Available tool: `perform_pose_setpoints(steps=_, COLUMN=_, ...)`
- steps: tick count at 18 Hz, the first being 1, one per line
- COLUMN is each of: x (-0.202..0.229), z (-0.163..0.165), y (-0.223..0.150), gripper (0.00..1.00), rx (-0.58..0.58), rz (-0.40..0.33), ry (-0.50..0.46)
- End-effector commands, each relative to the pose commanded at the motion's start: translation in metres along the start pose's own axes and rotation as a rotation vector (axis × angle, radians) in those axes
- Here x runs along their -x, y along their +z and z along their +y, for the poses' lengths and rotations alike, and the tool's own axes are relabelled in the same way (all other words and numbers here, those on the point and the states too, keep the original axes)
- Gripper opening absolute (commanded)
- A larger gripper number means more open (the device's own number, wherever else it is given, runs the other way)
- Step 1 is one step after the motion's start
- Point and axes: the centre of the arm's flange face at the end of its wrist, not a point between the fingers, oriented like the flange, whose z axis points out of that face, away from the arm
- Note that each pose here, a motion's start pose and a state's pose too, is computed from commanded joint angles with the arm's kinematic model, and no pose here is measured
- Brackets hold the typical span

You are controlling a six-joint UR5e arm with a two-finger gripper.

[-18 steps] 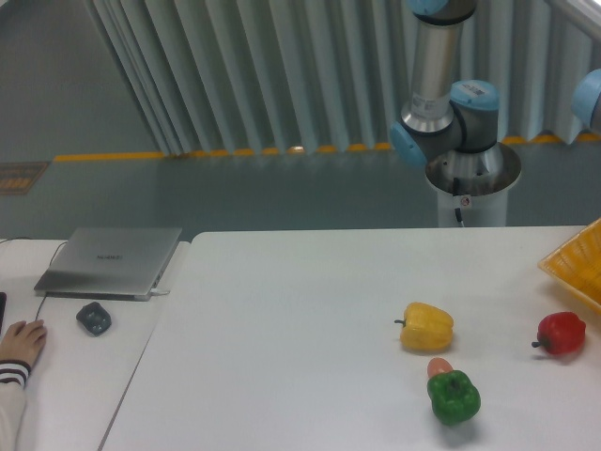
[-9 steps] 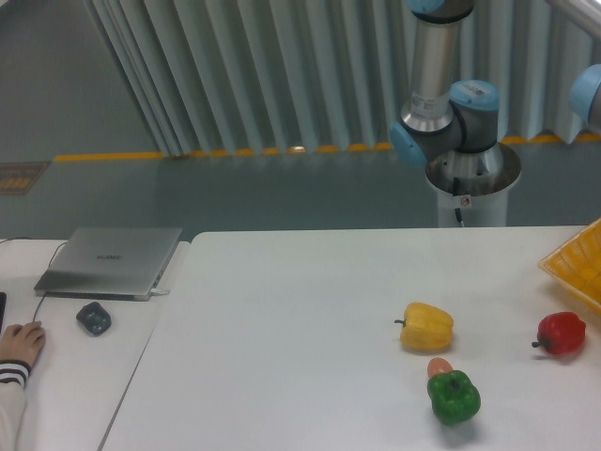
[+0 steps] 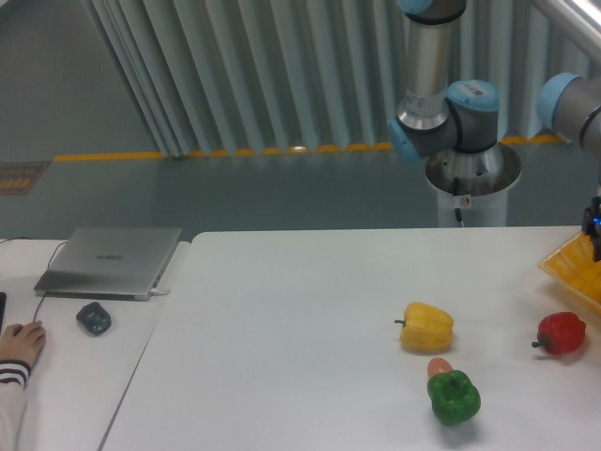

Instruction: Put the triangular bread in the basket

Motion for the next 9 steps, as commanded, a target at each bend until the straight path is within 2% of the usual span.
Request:
perform_pose_setpoints(steps=2, x=0.0, z=-0.015, y=0.002, gripper=1.0, rx=-0.005, rz=-0.016, ry=-0.043)
perform_pose_setpoints(steps=9, x=-0.007, z=-0.046, y=0.0, gripper=1.0, rx=-0.017, rz=-0.027, ry=-0.043)
